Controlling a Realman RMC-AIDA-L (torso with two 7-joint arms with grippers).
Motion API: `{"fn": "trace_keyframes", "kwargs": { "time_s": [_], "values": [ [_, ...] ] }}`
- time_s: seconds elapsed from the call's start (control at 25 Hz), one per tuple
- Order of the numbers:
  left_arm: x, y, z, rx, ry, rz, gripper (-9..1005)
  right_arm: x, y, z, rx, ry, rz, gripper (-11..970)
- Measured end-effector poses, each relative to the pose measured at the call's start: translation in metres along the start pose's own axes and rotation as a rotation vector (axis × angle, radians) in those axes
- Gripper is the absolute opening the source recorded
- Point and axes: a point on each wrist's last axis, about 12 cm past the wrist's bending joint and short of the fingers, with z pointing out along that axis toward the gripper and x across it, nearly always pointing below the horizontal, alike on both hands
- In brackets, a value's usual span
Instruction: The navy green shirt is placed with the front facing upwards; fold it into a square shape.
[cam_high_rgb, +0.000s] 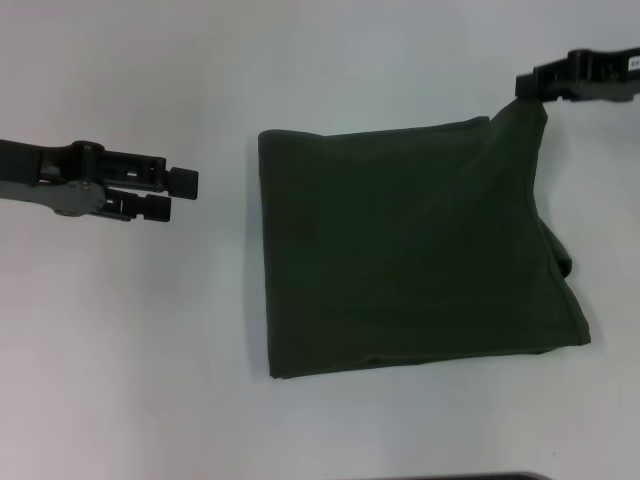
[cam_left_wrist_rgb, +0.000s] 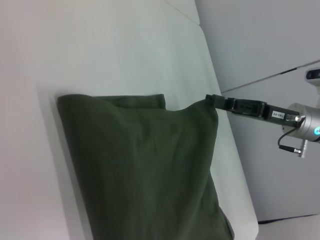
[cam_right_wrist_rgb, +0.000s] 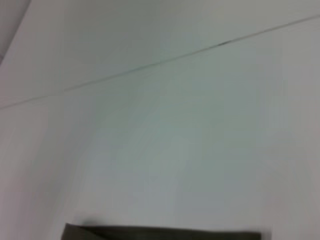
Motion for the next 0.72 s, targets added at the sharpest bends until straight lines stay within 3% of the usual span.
{"fn": "trace_keyframes", "kwargs": {
  "time_s": [0.16, 0.24, 0.28, 0.4, 0.52, 0.72],
  "values": [
    [-0.004, -0.005, -0.005, 0.042, -0.036, 0.036, 838, -0.018, 0.009, -0.022, -0.083, -0.066, -0.033, 345],
    [-0.008, -0.013, -0.005, 0.094, -0.046, 0.09, 839, -0.025, 0.021, -0.036, -0.223, -0.115, -0.068, 385],
    [-0.009, -0.018, -0.004, 0.119, -0.042, 0.122, 839, -0.028, 0.036, -0.046, -0.373, -0.158, -0.13, 405],
    [-0.014, -0.026, 0.005, 0.154, -0.024, 0.186, 839, -0.026, 0.047, -0.049, -0.481, -0.189, -0.195, 464],
    [-0.016, -0.029, 0.016, 0.153, -0.008, 0.218, 838, -0.015, 0.054, -0.035, -0.532, -0.21, -0.308, 458],
    [-0.011, -0.025, 0.025, 0.158, -0.029, 0.292, 839, 0.008, 0.048, -0.01, -0.523, -0.147, -0.358, 532]
  ]
}}
